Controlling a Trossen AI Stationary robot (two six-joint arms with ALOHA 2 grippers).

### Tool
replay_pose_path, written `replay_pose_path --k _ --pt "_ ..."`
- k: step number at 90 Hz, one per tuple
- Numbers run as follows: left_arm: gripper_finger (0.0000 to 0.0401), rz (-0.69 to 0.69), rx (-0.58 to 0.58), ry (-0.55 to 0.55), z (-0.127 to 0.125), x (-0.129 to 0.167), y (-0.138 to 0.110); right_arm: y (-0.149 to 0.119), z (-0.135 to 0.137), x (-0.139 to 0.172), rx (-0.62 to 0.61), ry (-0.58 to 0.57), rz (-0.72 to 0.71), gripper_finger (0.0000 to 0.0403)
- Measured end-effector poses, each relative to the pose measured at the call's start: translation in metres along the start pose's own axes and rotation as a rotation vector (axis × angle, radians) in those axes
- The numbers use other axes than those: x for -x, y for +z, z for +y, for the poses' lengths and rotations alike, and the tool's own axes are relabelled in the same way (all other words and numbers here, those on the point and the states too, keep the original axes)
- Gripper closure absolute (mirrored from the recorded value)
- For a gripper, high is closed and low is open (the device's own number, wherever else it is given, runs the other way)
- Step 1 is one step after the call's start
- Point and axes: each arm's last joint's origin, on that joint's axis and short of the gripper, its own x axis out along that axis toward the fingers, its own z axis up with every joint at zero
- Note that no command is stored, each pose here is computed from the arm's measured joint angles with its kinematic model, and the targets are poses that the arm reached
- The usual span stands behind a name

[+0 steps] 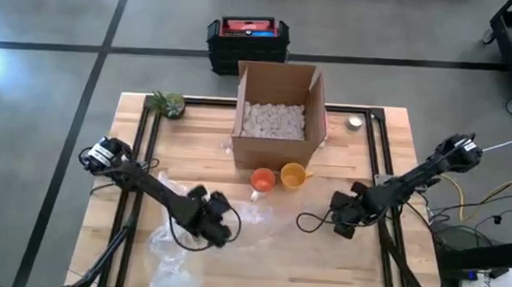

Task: Wrap mug
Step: Prepare the transparent bubble wrap

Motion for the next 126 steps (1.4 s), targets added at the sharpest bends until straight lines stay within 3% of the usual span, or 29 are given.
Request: replay_pose_path --k 14,21,42,55,73,93,115,126 --pt "0.0381 -0.087 -0.028 -0.164 -0.012 0.046 0.024 0.010 0.008 0.024 0.071 0.055 -0.052 0.0343" --pt "0.0381 -0.052 -0.047 -0.289 -0.020 0.063 0.027 0.014 0.012 0.034 0.107 0.095 -0.094 0.0334" --pt "0.0374 0.032 -0.104 -0.550 -0.045 0.072 0.003 0.018 0.015 0.038 0.148 0.107 -0.160 0.0300" --pt "0.0336 0.084 -0.030 -0.593 -0.051 0.061 -0.010 0.016 0.013 0.031 0.149 0.078 -0.168 0.0275" --pt "0.0284 0.157 -0.071 -0.568 -0.068 0.042 -0.031 0.012 0.010 0.023 0.148 0.065 -0.159 0.0246" --pt "0.0284 0.119 -0.156 -0.598 -0.089 0.030 -0.034 0.012 0.010 0.018 0.156 0.083 -0.177 0.0231" --pt "0.0267 0.149 -0.251 -0.636 -0.087 0.025 -0.024 0.009 0.011 0.016 0.147 0.089 -0.181 0.0237" --pt "0.0260 0.170 -0.289 -0.604 -0.085 0.021 -0.034 0.009 0.010 0.014 0.147 0.075 -0.197 0.0241"
